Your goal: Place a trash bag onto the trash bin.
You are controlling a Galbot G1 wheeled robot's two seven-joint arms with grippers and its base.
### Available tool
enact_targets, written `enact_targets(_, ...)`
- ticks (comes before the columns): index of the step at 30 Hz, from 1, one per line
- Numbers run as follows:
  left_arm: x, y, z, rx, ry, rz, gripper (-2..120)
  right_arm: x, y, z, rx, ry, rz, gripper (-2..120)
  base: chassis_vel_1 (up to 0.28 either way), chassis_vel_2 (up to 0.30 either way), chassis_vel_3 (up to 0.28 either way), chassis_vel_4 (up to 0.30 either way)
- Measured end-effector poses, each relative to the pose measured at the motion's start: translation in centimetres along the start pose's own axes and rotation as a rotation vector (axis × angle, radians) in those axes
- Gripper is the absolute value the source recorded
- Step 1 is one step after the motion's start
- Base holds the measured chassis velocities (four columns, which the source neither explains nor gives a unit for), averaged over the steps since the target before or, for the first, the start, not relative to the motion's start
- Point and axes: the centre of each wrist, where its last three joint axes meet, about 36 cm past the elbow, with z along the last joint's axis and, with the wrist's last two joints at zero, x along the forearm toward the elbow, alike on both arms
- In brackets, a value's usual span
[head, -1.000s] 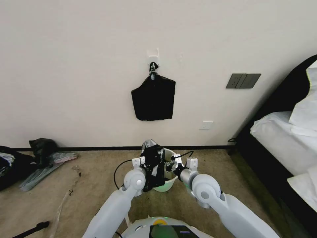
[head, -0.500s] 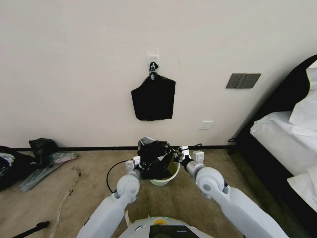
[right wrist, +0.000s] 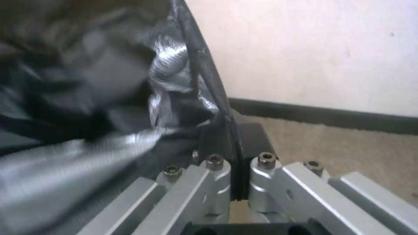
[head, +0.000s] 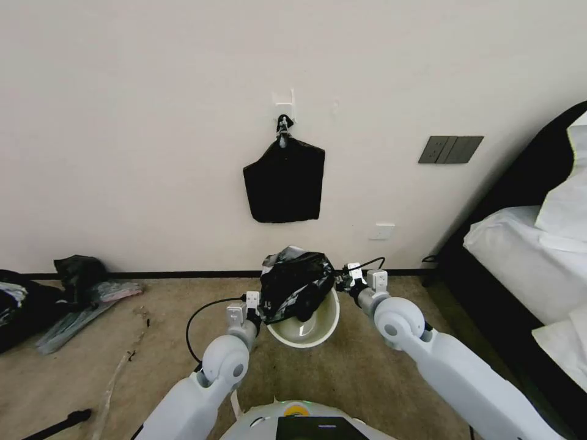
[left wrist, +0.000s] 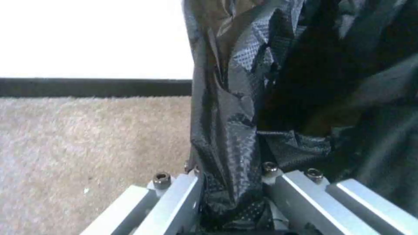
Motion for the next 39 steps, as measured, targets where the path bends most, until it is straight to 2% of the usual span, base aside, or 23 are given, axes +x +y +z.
enact_targets(8, 1.3, 0.8, 0.5, -0.023, -0.037, 0.045, 3, 0.4, -3.6, 0.2, -0.019, 0.120, 0.015, 0, 0.000, 0.000, 0.000, 0.000)
enact_targets(10, 1.3, 1.1, 0.4, -0.004, -0.066, 0.040, 3, 1.3, -4.4, 0.2, -0.010, 0.154, 0.003, 0, 0.000, 0.000, 0.000, 0.000)
enact_targets(20, 1.0, 2.0, -0.9, 0.098, -0.131, 0.011, 3, 3.5, -5.4, 1.2, -0.059, 0.224, -0.090, 0, 0.000, 0.000, 0.000, 0.000)
enact_targets(23, 1.0, 2.1, -1.3, 0.115, -0.141, 0.001, 3, 3.7, -5.1, 1.8, -0.072, 0.231, -0.106, 0, 0.000, 0.000, 0.000, 0.000)
enact_targets(32, 0.0, 2.0, -1.9, 0.180, -0.138, -0.023, 3, 5.4, -0.4, 4.1, -0.140, 0.226, -0.226, 0, 0.000, 0.000, 0.000, 0.000)
enact_targets(39, -0.3, 2.2, -2.0, 0.176, -0.131, -0.032, 3, 5.4, 0.0, 4.8, -0.135, 0.222, -0.217, 0, 0.000, 0.000, 0.000, 0.000)
